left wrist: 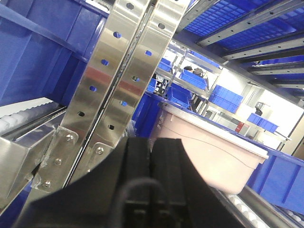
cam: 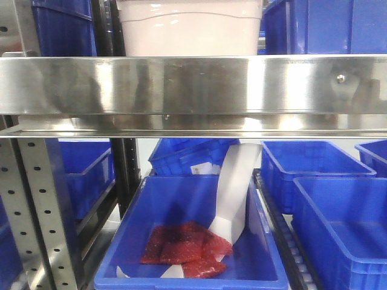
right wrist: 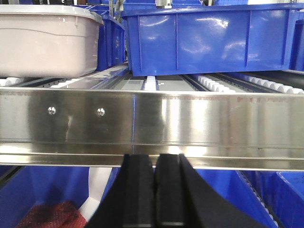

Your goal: Grab white bin and place on right shelf

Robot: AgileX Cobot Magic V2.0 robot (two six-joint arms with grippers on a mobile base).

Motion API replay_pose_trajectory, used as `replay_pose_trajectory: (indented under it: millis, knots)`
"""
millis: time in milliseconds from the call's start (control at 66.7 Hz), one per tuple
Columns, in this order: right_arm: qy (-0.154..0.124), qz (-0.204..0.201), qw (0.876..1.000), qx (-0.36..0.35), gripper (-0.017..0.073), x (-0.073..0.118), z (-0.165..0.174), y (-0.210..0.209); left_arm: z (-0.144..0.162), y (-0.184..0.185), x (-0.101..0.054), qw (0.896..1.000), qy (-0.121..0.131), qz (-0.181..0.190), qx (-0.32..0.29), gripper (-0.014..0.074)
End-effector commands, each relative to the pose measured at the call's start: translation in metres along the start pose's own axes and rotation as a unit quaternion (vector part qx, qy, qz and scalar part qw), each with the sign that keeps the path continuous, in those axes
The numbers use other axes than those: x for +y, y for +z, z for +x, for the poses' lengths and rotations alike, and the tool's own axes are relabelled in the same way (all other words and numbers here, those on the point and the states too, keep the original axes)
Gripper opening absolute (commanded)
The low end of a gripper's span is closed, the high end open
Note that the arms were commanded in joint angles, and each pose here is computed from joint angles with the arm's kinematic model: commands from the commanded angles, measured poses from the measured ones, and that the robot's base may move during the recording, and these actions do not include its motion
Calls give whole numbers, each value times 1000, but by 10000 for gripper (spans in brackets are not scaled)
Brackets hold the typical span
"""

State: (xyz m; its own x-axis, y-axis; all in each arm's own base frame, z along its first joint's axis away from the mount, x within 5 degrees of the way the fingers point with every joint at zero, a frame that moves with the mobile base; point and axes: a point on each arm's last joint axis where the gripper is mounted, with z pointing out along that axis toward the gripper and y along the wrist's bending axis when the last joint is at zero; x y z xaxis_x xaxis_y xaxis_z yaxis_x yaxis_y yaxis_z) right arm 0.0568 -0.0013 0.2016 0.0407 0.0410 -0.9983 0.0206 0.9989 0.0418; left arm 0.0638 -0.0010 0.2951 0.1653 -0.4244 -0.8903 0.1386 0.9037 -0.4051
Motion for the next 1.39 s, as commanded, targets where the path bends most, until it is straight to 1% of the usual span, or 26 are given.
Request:
replay_pose_trajectory:
  millis: [0, 900, 990, 1065, 1125, 1170, 1245, 1275, 1335, 1365, 1380]
  knots:
    - [-6, 0, 999, -51, 66, 0, -8, -2, -9, 1, -3, 1000, -2, 1, -15, -118]
    - [-6, 0, 999, -52, 66, 0, -9, -2, -8, 1, -3, 1000, -2, 2, -11, -118]
    - [-6, 0, 999, -52, 66, 0, -9, -2, -8, 1, -2, 1000, -2, -3, -15, -118]
    - [-6, 0, 999, -52, 66, 0, -9, -2, -8, 1, 1, 1000, -1, -16, -25, -118]
    - [-6, 0, 999, -52, 66, 0, -9, -2, -5, 1, 3, 999, 7, -22, -24, -118]
    - [-6, 0, 999, -52, 66, 0, -9, -2, -2, 1, 2, 1000, 13, -15, -12, -118]
    - [-6, 0, 999, -52, 66, 0, -9, -2, 5, 1, 1, 1000, 0, -7, 6, -118]
    - [-6, 0, 999, -52, 66, 0, -9, -2, 8, 1, 0, 1000, 4, -3, 20, -118]
    - [-6, 0, 999, -52, 66, 0, -9, -2, 14, 0, 1, 998, 29, -6, 57, -118]
    - [-6, 0, 999, -52, 66, 0, -9, -2, 17, 0, 2, 996, 50, -13, 71, -118]
    - [-6, 0, 999, -52, 66, 0, -9, -2, 18, -1, 3, 995, 66, -17, 80, -118]
